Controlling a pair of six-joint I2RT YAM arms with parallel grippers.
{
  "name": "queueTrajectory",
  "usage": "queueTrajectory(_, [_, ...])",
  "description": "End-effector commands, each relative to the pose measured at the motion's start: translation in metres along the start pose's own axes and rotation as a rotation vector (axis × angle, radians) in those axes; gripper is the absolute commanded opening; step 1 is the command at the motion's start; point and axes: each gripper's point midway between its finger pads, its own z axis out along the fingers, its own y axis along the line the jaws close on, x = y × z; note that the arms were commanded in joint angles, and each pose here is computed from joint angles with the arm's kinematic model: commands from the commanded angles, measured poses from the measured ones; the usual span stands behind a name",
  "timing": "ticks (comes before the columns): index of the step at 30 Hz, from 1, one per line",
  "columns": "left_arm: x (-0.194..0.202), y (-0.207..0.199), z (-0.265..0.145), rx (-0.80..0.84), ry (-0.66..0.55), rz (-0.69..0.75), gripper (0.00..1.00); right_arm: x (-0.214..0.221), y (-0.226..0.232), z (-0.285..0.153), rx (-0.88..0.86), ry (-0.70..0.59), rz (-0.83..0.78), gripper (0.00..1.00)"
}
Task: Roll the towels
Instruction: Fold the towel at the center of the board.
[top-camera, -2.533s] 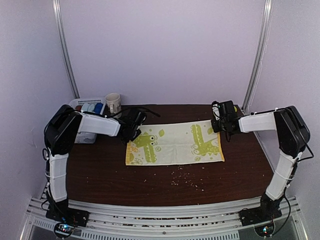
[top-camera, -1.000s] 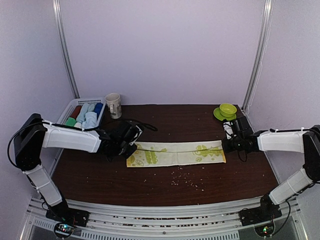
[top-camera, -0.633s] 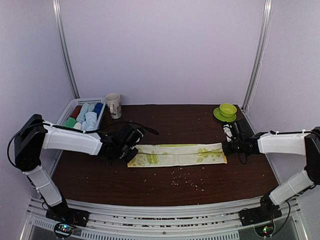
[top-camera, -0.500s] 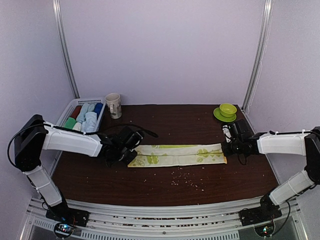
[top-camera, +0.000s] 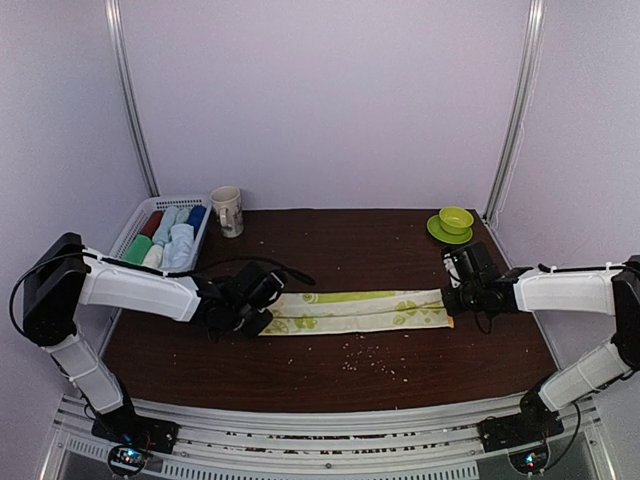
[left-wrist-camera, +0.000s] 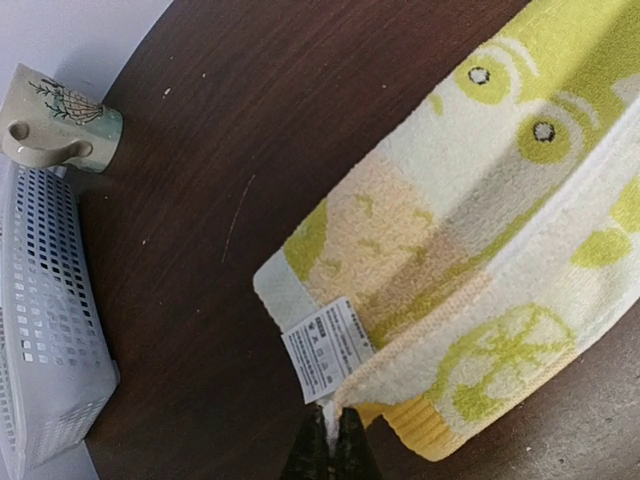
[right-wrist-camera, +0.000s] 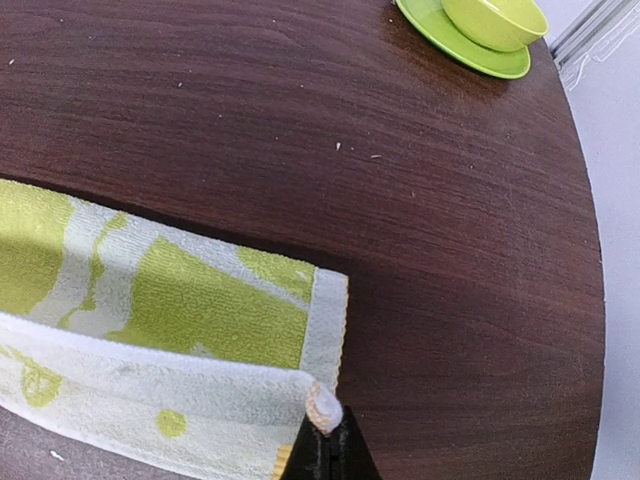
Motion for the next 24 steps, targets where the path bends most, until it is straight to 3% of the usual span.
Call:
queueTrajectory(1, [-0.003, -0.001, -0.007, 0.009, -0.025, -0.022, 0.0, 0.003, -0.007, -0.002, 0.048, 0.002, 0.004, 0.0])
queueTrajectory(5, [0.001, 0.0, -0.006, 0.003, -0.014, -0.019, 0.0, 0.003, -0.002, -0.003, 0.041, 0.0, -0.012, 0.01])
queueTrajectory(7, [0.003, 0.0, -0.006, 0.002, -0.008, -0.016, 0.0, 0.003, 0.0, -0.004, 0.039, -0.003, -0.018, 0.06])
queueTrajectory(13, [0.005, 0.003, -0.008, -0.007, -0.005, -0.011, 0.2, 0.002, 0.006, -0.006, 0.029, -0.011, -0.033, 0.15])
queueTrajectory(18, [0.006, 0.002, -0.011, 0.006, -0.01, -0.015, 0.22, 0.002, 0.006, -0.008, 0.034, -0.014, -0.027, 0.17])
queueTrajectory(24, [0.004, 0.008, -0.02, 0.002, -0.017, -0.043, 0.48, -0.003, 0.002, -0.015, 0.045, -0.038, 0.003, 0.3])
